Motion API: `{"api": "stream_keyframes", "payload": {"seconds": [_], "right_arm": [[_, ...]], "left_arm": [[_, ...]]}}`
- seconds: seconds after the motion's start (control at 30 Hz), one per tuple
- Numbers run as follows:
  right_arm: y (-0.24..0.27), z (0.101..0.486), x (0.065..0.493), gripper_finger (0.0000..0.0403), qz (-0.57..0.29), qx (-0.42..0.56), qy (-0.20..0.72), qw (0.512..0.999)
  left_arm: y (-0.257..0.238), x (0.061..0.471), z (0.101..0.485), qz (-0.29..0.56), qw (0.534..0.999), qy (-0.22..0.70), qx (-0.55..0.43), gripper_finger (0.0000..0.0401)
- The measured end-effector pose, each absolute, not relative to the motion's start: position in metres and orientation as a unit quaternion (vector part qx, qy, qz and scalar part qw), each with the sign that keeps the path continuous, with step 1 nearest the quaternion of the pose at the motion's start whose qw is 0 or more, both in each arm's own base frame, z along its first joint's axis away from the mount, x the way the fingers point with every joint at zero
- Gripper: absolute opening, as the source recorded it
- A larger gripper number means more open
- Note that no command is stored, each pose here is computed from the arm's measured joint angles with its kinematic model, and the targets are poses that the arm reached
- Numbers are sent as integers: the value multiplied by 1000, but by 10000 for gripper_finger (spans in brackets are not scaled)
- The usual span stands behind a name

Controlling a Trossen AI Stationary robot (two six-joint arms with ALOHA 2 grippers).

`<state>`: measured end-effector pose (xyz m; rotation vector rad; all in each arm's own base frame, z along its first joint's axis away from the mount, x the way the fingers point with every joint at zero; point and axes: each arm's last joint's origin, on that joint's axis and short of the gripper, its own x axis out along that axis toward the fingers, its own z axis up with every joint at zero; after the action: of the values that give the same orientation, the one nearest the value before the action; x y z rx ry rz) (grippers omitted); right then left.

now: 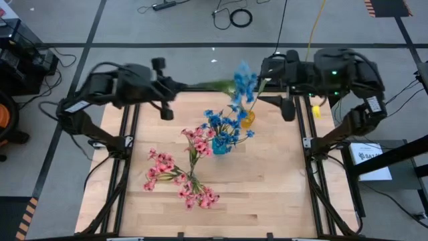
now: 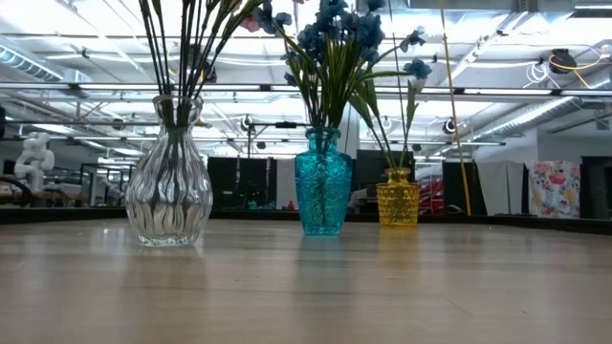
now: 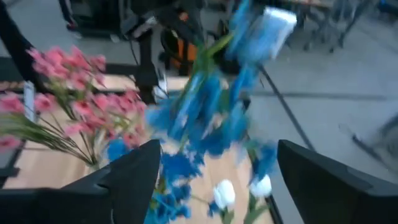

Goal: Sort flowers into vase by color
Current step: Put the blue flowers into the blue vase

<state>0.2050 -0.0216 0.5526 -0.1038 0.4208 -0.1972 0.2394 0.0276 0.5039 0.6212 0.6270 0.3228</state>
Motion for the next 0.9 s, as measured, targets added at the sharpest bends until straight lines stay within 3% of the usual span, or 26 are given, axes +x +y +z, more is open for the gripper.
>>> {"api": "stream_keyframes", "payload": {"seconds": [0.2, 0.37, 0.57, 0.8, 0.9], "right_arm": [[-13, 559, 203, 313, -74, -84, 178, 978], [-12, 557, 235, 312, -29, -121, 116, 985], [-8, 538, 293, 312, 30, -166, -24, 985], [-5, 508, 327, 312, 6, -185, -162, 969], [-7, 502, 326, 312, -25, -174, -174, 969]], "left_arm": [[23, 207, 535, 154, 940, 179, 247, 13], [18, 202, 553, 108, 968, 77, 212, 13], [16, 226, 551, 56, 984, 37, 163, 13], [9, 253, 532, 26, 988, 35, 147, 13], [4, 252, 530, 18, 988, 32, 147, 13]]}}
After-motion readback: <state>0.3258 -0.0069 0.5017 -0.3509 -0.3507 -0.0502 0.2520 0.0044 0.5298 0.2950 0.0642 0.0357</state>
